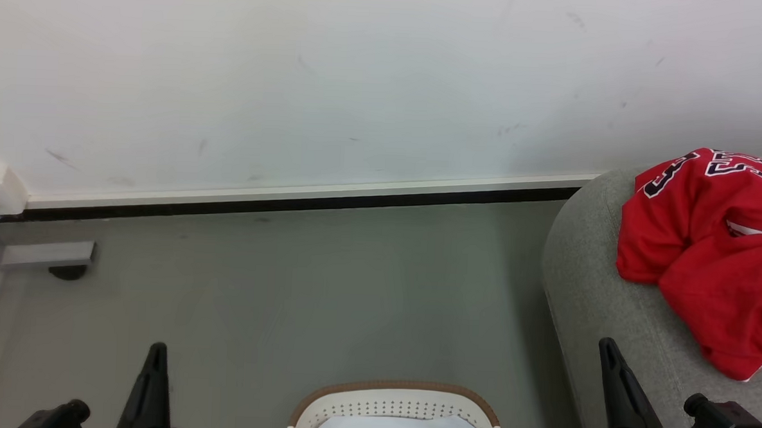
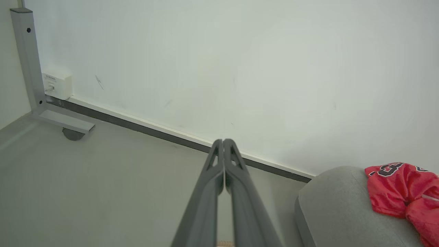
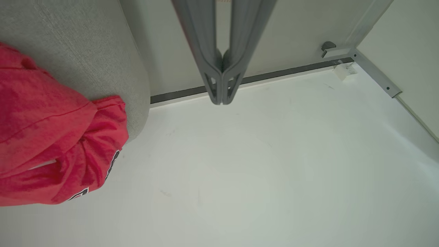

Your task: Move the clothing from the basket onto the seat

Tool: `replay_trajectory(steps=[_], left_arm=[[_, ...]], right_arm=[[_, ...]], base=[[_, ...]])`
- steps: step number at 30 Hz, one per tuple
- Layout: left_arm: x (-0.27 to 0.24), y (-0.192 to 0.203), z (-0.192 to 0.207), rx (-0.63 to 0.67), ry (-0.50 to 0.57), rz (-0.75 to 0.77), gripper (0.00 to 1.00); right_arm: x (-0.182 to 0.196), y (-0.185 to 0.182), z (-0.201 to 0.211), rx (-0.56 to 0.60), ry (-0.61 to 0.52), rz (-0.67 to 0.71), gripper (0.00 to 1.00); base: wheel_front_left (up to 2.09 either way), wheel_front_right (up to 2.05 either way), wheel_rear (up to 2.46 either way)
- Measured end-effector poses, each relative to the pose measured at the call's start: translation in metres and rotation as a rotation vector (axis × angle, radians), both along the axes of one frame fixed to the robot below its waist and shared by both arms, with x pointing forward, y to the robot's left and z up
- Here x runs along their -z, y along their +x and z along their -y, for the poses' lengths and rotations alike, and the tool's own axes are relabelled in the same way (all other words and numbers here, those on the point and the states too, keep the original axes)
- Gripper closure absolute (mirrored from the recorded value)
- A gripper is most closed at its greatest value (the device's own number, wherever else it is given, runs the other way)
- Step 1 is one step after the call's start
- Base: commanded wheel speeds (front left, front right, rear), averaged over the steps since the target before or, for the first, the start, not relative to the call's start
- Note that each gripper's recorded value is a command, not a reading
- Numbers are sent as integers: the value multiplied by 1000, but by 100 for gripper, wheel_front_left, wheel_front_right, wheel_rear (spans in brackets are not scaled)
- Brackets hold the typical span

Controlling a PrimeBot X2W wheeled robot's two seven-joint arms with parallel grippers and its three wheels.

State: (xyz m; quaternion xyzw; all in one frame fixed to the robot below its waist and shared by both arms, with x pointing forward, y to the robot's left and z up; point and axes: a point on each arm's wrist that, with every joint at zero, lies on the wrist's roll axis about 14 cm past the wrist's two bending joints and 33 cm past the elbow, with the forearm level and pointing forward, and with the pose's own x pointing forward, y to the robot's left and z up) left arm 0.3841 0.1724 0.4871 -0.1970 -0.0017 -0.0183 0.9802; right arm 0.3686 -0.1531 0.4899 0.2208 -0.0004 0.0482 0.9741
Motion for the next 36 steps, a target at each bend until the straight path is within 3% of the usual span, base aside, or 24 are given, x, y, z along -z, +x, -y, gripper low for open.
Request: replay_trajectory(steps=[17, 36], left_arm=[[-1, 3, -9, -45, -280, -38, 100], [-2, 5, -13, -61, -508, -58, 100]], right_arm=[[2, 3, 17, 56, 261, -49, 100], [1, 6, 28, 86, 483, -72, 100]], base=[[0, 0, 0], [0, 0, 0]])
